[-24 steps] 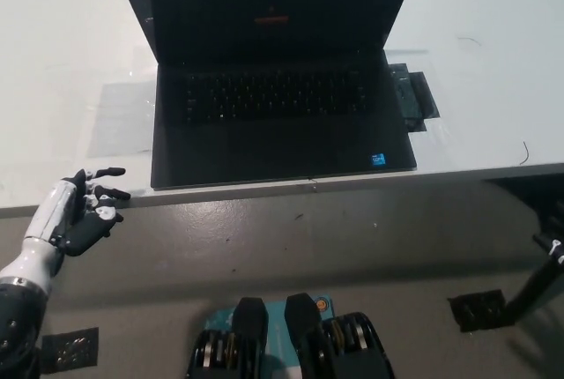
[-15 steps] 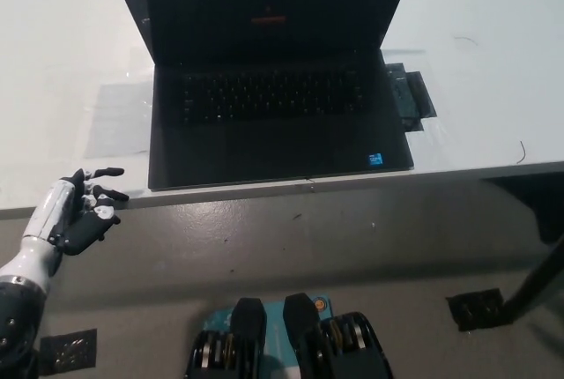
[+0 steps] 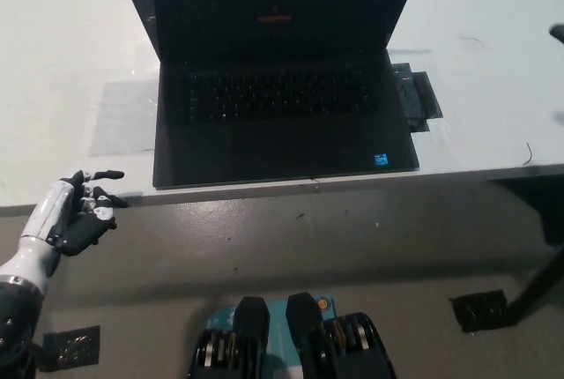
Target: The robot uses its right hand to push down on the lid of a laptop kept in the middle of the desk to close it
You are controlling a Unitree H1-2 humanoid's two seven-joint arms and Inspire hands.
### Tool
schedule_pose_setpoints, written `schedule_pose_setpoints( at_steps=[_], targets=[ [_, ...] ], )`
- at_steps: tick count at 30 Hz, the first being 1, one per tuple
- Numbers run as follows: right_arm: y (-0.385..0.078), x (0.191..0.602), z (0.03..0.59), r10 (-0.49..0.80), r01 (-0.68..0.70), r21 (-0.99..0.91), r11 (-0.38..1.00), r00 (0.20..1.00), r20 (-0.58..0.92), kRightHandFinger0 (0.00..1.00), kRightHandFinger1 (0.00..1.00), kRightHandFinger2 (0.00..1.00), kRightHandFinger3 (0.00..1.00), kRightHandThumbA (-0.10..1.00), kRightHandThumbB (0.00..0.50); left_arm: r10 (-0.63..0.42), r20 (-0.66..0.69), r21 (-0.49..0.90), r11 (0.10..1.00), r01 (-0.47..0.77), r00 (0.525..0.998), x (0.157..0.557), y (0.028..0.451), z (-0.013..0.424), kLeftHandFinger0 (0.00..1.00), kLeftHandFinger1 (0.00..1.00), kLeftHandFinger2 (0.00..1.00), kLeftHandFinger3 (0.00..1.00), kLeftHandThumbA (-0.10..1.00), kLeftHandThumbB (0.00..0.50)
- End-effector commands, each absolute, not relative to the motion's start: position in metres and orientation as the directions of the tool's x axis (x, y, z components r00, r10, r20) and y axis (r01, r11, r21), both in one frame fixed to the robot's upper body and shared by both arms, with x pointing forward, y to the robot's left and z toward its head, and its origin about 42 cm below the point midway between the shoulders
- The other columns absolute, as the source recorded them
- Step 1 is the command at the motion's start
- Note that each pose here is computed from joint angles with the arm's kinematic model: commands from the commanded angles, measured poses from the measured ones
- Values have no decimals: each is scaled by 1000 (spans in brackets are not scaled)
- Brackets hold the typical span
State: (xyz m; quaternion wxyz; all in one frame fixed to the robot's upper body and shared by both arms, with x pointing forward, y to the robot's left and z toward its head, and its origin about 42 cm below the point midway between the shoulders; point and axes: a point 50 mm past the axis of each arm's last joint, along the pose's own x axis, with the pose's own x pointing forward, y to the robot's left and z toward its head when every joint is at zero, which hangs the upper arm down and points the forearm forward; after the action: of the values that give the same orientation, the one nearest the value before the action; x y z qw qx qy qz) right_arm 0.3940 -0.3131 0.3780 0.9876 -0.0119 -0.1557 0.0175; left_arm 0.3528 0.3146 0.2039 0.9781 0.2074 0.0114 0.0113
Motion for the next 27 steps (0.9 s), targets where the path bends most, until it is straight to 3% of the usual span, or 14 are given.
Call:
schedule_pose_setpoints(
  at_steps=[1, 5, 6, 10, 13, 16, 20, 22, 23, 25, 27],
  targets=[
    [-297, 412, 420, 85, -52, -93, 994, 916, 392, 832, 809, 831, 941, 1000, 214, 3, 24, 450, 893, -14, 1000, 357, 317, 223, 337, 380, 491, 694, -54, 0],
    [-275, 423, 435, 137, -99, -113, 989, 901, 411, 907, 851, 867, 985, 1000, 187, 20, 6, 429, 903, -20, 1000, 356, 313, 224, 316, 365, 466, 671, -100, 0],
    [-270, 426, 438, 151, -109, -124, 986, 898, 413, 913, 862, 881, 1000, 1000, 160, 20, -1, 434, 901, -18, 1000, 356, 313, 225, 323, 370, 475, 679, -100, 0],
    [-250, 441, 452, 179, -127, -146, 981, 885, 431, 867, 822, 831, 962, 1000, 144, -6, 19, 455, 891, -3, 1000, 357, 315, 224, 314, 372, 486, 682, -97, 0],
    [-235, 455, 465, 206, -145, -168, 975, 874, 441, 898, 850, 843, 935, 1000, 181, -20, 27, 458, 889, 6, 999, 358, 316, 223, 333, 388, 500, 688, -75, 0],
    [-214, 471, 480, 241, -171, -189, 967, 857, 455, 880, 814, 795, 921, 1000, 280, -24, 23, 469, 883, 10, 999, 359, 315, 222, 319, 391, 518, 698, -7, 1],
    [-182, 489, 490, 309, -218, -245, 945, 842, 442, 927, 860, 846, 968, 1000, 308, -24, 15, 463, 886, 15, 1000, 358, 314, 220, 324, 391, 519, 701, 7, 0],
    [-174, 493, 489, 313, -219, -250, 943, 838, 448, 899, 836, 816, 930, 1000, 298, -30, 13, 473, 881, 21, 999, 357, 313, 219, 337, 397, 524, 698, 8, 0],
    [-163, 499, 492, 346, -233, -285, 930, 820, 456, 897, 827, 799, 915, 1000, 266, -33, 17, 481, 876, 21, 999, 358, 313, 220, 315, 383, 510, 672, 10, 2],
    [-157, 502, 495, 354, -231, -303, 925, 813, 462, 873, 801, 767, 876, 1000, 275, -39, 20, 486, 874, 25, 999, 359, 312, 222, 314, 383, 515, 668, 15, 0],
    [-146, 507, 499, 377, -240, -325, 915, 799, 468, 862, 782, 748, 863, 1000, 318, -44, 19, 472, 881, 29, 999, 360, 311, 224, 316, 393, 541, 683, 20, 9]
  ],
)
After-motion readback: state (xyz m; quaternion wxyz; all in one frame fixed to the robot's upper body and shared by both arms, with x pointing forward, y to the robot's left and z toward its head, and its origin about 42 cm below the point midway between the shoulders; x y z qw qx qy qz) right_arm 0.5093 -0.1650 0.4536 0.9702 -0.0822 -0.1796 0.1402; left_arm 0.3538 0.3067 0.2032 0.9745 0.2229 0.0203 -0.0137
